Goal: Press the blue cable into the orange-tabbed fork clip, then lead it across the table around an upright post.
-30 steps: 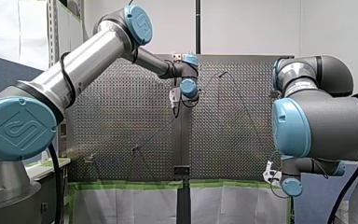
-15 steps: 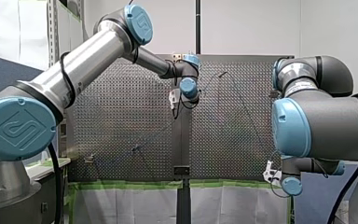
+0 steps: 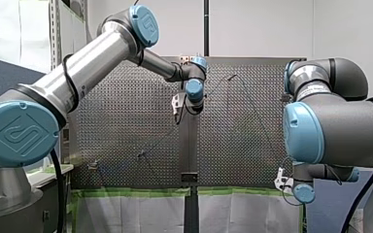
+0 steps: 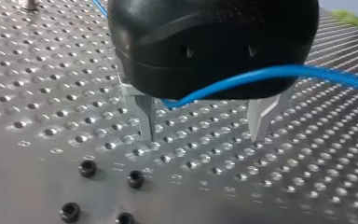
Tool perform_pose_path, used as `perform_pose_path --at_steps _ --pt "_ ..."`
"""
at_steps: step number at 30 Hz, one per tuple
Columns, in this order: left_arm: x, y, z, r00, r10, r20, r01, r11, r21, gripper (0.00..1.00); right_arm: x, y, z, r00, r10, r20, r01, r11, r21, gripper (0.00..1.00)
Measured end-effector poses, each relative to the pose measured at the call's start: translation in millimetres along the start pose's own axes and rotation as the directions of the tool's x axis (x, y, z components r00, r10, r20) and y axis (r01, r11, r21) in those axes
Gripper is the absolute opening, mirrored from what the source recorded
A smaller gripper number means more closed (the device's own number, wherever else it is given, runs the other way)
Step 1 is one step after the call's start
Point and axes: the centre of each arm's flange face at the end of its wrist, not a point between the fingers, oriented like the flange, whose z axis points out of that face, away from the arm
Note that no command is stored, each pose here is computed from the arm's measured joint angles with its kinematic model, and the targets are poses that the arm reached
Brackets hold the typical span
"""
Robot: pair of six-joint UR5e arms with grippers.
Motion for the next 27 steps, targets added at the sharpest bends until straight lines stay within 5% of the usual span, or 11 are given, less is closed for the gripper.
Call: perform_pose_path --at_steps 12,18,27 --pt "7 -3.1 -8 0.9978 0.027 -0.060 -0.026 0.9994 0.023 0.99 1 -0.2 1.1 0.9999 -0.010 -0.002 0.010 0.9999 0.000 0.00" --pt "4 -7.5 -4 0.9996 0.010 -0.028 -0.009 0.9987 0.051 0.99 1 0.0 1.4 0.9995 -0.031 0.004 0.031 0.9995 -0.003 0.00" --pt "12 -13.7 4 0.9998 -0.011 0.019 0.010 0.9987 0.049 0.99 2 1.8 1.2 0.9994 -0.034 0.011 0.034 0.9994 -0.007 0.00"
